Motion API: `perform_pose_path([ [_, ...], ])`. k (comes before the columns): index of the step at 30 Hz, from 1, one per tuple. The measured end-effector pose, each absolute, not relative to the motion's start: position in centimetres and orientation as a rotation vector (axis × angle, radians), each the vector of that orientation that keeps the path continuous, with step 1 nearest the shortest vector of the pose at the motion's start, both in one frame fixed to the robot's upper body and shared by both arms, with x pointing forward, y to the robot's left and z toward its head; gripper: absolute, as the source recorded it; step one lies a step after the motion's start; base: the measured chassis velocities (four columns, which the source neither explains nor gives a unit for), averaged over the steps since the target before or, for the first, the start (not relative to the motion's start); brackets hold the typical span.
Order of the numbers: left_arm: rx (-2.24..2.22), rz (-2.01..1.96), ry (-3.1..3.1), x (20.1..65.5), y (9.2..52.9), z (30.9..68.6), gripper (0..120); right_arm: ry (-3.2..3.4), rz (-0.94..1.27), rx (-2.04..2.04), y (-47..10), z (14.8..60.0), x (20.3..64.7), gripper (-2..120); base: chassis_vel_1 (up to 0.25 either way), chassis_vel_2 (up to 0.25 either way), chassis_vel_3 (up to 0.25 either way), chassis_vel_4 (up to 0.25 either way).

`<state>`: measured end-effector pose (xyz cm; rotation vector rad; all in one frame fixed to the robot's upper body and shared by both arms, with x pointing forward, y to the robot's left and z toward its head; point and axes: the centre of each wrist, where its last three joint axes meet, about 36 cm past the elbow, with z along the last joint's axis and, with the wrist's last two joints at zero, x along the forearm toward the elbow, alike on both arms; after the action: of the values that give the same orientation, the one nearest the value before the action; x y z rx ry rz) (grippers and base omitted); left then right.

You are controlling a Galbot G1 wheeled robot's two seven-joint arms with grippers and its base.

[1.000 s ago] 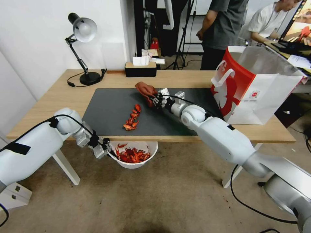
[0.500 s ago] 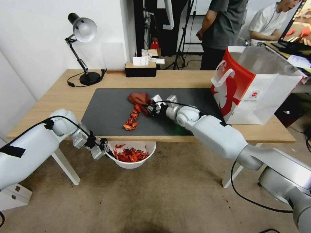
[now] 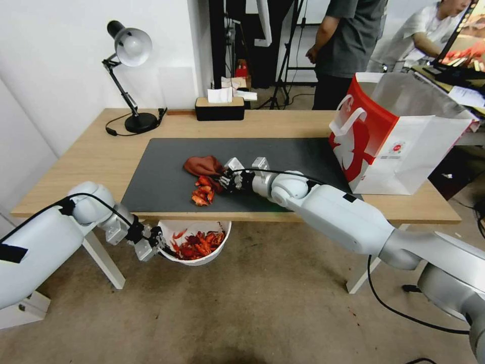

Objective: Sweep shrimp from table into container with towel, then put container into takeout bag.

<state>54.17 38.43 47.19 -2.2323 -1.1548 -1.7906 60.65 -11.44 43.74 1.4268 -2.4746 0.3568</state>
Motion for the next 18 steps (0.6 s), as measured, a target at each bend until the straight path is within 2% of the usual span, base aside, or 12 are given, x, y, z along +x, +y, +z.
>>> perform_pose_path([
  [9, -2.235, -1.834, -1.092, 54.8, 37.2, 47.8, 0, -2.451, 0.354, 1.468, -11.2, 43.3, 58.7, 6, 0.0, 0.0, 0.0, 0.0],
  [18, -2.212, -1.854, -1.074, 55.1, 37.8, 49.0, 0, -2.422, 0.354, 1.519, -10.4, 43.0, 57.0, 6, 0.0, 0.0, 0.0, 0.0],
])
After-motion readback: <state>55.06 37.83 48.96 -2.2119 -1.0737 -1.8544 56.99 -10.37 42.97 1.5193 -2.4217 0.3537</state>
